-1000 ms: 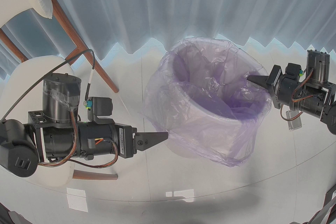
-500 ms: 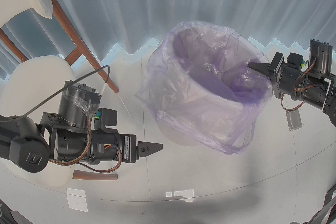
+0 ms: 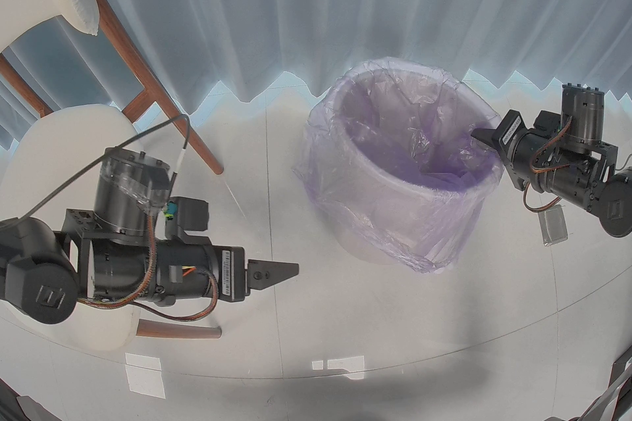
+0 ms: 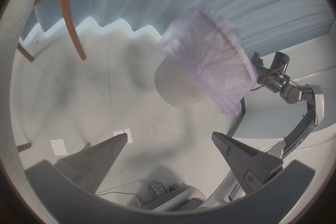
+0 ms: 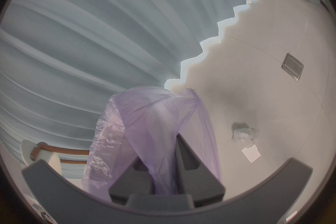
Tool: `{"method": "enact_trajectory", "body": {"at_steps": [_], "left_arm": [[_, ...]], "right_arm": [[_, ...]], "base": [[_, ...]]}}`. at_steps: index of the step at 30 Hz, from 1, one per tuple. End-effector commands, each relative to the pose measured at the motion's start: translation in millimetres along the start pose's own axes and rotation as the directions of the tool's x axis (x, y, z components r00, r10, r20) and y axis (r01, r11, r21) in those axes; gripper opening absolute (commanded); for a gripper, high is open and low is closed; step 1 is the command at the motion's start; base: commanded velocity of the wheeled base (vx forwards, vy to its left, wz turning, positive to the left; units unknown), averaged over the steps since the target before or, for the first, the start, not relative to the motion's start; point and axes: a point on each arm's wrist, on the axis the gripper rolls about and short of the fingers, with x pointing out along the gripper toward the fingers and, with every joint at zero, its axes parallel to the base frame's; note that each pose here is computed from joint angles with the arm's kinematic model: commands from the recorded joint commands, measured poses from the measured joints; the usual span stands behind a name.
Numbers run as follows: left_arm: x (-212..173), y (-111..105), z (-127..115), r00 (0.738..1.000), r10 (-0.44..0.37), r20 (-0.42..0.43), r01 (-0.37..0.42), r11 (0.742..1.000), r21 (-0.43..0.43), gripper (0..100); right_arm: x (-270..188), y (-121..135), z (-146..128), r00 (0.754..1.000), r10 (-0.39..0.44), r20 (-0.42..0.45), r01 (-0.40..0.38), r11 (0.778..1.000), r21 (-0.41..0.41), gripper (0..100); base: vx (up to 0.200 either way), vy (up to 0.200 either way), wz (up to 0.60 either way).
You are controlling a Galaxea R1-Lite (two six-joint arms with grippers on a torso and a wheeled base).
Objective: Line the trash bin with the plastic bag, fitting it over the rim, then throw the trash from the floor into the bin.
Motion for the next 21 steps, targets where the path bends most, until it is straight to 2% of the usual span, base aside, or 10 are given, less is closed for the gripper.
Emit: {"method": "enact_trajectory", "body": {"at_steps": [1, 5, 7, 11, 13, 15, 21], "left_arm": [[-24, 7, 3, 0.998, 0.015, 0.063, -0.014, 1.000, -0.020, 100], [-38, 19, 0, 0.994, 0.056, 0.093, -0.052, 0.998, -0.044, 100], [-53, 31, -4, 0.988, 0.099, 0.121, -0.090, 0.993, -0.075, 100], [-76, 39, -8, 0.971, 0.139, 0.193, -0.120, 0.987, -0.105, 100], [-82, 40, -9, 0.966, 0.145, 0.214, -0.124, 0.986, -0.110, 100], [-102, 47, -9, 0.942, 0.178, 0.286, -0.144, 0.980, -0.135, 100], [-133, 65, -18, 0.881, 0.300, 0.366, -0.228, 0.947, -0.227, 100]], "right_arm": [[32, -23, -20, 0.996, -0.075, -0.038, 0.075, 0.997, 0.006, 0], [48, -36, -32, 0.993, -0.116, -0.019, 0.116, 0.993, 0.005, 0], [66, -44, -47, 0.990, -0.139, 0.020, 0.139, 0.990, 0.014, 0], [88, -62, -75, 0.985, -0.170, 0.035, 0.169, 0.985, 0.026, 0], [95, -69, -81, 0.984, -0.175, 0.043, 0.174, 0.984, 0.025, 0], [112, -80, -91, 0.980, -0.165, 0.110, 0.162, 0.986, 0.030, 0], [131, -90, -120, 0.986, -0.101, 0.133, 0.098, 0.995, 0.029, 0]], "base": [[0.000, 0.000, 0.00], [0.000, 0.000, 0.00], [0.000, 0.000, 0.00], [0.000, 0.000, 0.00], [0.000, 0.000, 0.00], [0.000, 0.000, 0.00], [0.000, 0.000, 0.00]]}}
